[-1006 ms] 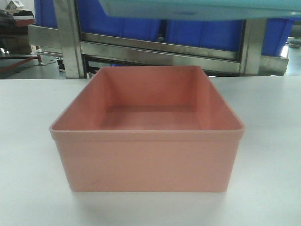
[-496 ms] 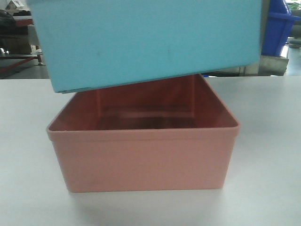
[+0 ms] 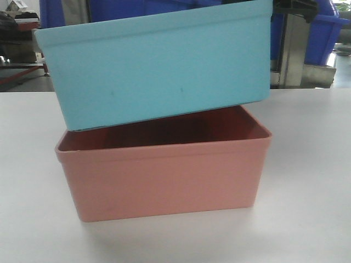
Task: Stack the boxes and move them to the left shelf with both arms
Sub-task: 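Lower the light-blue box into the pink box, open the right gripper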
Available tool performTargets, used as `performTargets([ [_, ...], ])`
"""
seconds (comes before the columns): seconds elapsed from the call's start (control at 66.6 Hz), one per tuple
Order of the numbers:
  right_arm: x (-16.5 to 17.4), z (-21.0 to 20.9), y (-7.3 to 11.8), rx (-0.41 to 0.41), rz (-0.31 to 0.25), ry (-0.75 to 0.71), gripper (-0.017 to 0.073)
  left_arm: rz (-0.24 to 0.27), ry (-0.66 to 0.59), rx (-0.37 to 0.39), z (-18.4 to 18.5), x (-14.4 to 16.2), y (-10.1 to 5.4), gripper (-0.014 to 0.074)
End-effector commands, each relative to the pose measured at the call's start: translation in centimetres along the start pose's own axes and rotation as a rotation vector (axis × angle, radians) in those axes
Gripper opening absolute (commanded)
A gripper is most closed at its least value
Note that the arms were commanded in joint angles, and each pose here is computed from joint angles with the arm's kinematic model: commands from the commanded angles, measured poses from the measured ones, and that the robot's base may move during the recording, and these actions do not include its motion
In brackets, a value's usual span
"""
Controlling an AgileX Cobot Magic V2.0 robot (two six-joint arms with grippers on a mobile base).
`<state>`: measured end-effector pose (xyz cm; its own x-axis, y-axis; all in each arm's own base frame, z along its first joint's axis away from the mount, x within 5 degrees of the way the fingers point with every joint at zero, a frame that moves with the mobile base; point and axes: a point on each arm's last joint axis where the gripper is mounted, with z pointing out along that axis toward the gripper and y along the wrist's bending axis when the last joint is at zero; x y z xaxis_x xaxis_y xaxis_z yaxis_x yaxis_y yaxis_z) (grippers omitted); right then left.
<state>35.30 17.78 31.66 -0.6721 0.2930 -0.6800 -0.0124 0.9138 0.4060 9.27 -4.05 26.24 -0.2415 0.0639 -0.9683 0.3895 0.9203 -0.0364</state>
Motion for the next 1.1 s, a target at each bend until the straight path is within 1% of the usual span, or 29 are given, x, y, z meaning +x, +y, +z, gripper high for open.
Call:
performTargets([
  [0.0,-2.7,-2.9,1.9,-0.181,0.01,-0.201,0.0057,0.003,-0.118,0.014,-0.2,-1.8,-0.2,-0.0009],
  [0.165,-0.8,-1.6,0.9,-0.192,-0.004,-0.184,0.0057,0.003,-0.118,0.014,-0.2,-1.8,-0.2,-0.0009],
  [0.435,3.0,0.3,-0.9,-0.236,-0.021,-0.167,0.0057,0.003,-0.118,0.014,-0.2,-1.8,-0.2,-0.0009],
  [0.526,3.6,0.6,-1.4,-0.231,-0.048,-0.157,0.0057,0.003,-0.118,0.014,-0.2,-1.8,-0.2,-0.0009],
  [0.676,3.8,0.7,-1.5,-0.219,-0.137,-0.159,0.0057,0.003,-0.118,0.014,-0.2,-1.8,-0.2,-0.0009],
  [0.781,3.7,0.5,-1.4,-0.218,-0.16,-0.164,0.0072,0.003,-0.116,0.013,-0.2,-1.8,-0.2,-0.0009],
  [0.871,3.6,0.3,-1.4,-0.222,-0.166,-0.171,0.0172,0.003,-0.114,0.013,-0.2,-1.8,-0.1,-0.0006],
  [0.886,3.5,0.2,-1.3,-0.222,-0.167,-0.172,0.0221,0.001,-0.114,0.013,-0.2,-1.8,-0.1,-0.0003],
  [0.916,3.5,0.1,-1.3,-0.224,-0.17,-0.175,0.0274,-0.004,-0.114,0.014,-0.2,-1.8,-0.2,0.0007],
  [0.991,3.3,-0.3,-1.3,-0.222,-0.192,-0.184,0.0427,-0.023,-0.114,0.017,-0.2,-1.8,-0.2,0.006],
  [1.036,3.2,-0.6,-1.3,-0.214,-0.218,-0.188,0.0505,-0.037,-0.113,0.019,-0.2,-1.8,-0.2,0.0113],
  [1.081,3.0,-0.9,-1.3,-0.203,-0.242,-0.191,0.0554,-0.044,-0.113,0.02,-0.2,-1.8,-0.2,0.017],
])
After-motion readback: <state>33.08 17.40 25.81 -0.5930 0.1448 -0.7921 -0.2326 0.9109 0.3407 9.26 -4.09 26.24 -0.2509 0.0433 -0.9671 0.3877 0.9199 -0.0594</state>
